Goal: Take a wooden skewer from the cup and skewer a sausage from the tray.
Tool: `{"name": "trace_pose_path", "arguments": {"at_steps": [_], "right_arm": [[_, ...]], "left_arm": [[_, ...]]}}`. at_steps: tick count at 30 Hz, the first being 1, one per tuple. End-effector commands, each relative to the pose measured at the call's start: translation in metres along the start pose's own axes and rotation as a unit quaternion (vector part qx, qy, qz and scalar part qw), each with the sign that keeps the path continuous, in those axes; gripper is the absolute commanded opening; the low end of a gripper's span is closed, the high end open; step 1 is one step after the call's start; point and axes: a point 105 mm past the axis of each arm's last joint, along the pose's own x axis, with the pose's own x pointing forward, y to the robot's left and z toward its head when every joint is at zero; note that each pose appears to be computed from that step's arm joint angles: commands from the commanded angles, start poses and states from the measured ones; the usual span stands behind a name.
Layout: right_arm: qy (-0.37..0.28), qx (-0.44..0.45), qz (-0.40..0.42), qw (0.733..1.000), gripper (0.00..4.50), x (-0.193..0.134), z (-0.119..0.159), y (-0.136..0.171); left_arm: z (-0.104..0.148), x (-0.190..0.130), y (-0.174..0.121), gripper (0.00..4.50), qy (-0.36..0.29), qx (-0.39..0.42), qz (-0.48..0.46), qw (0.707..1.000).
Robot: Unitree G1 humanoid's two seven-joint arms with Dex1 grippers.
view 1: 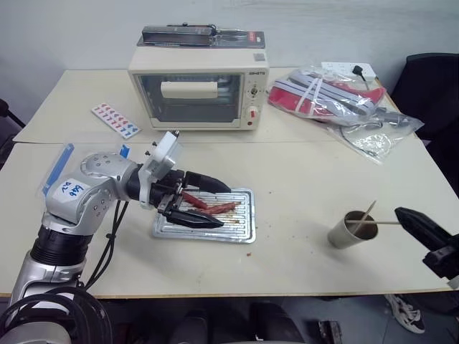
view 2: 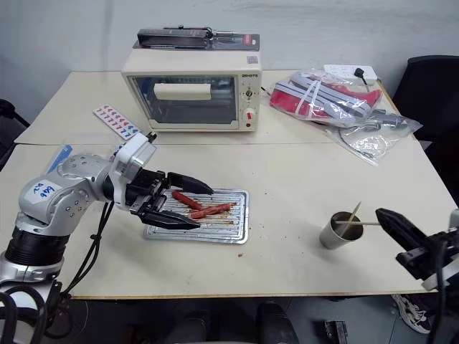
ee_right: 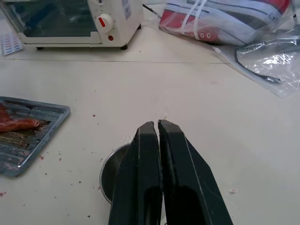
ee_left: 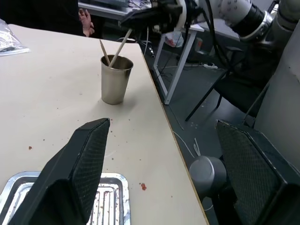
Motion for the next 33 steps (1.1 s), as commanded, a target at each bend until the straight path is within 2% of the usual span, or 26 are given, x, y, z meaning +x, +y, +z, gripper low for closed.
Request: {"name": "trace_pose_path", "arguments": {"at_steps": [1,2,5,9,15,21,25,33], "right_arm": [[0.018,-0.029,0.044,0.998,0.04,-0.014,0.037,0.003],[0.025,-0.030,0.054,0.998,0.04,-0.017,0.044,0.003],[0.012,0.076,0.105,0.991,0.04,-0.019,0.076,-0.001],[0.020,0.149,0.158,0.976,0.04,0.000,0.079,0.012],[-0.035,0.189,0.251,0.949,0.04,0.040,0.083,0.041],[-0.093,0.240,0.303,0.917,0.04,0.076,0.094,0.068],[-0.091,0.251,0.327,0.906,0.04,0.088,0.097,0.083],[-0.081,0.254,0.340,0.902,0.04,0.095,0.099,0.088]], "left_arm": [[0.000,-0.001,-0.001,3.81,-0.006,0.020,0.007,1.000],[-0.001,-0.001,-0.001,3.81,-0.008,0.022,0.010,1.000],[-0.005,-0.002,0.001,3.81,-0.023,0.021,0.036,0.999],[-0.003,-0.003,0.007,3.81,-0.040,0.030,0.069,0.996],[0.006,-0.002,0.016,3.81,-0.064,0.050,0.116,0.990],[0.017,0.002,0.021,3.81,-0.088,0.071,0.143,0.983],[0.032,0.007,0.030,3.81,-0.124,0.089,0.176,0.973],[0.042,0.019,0.037,3.81,-0.162,0.101,0.195,0.962]]}}
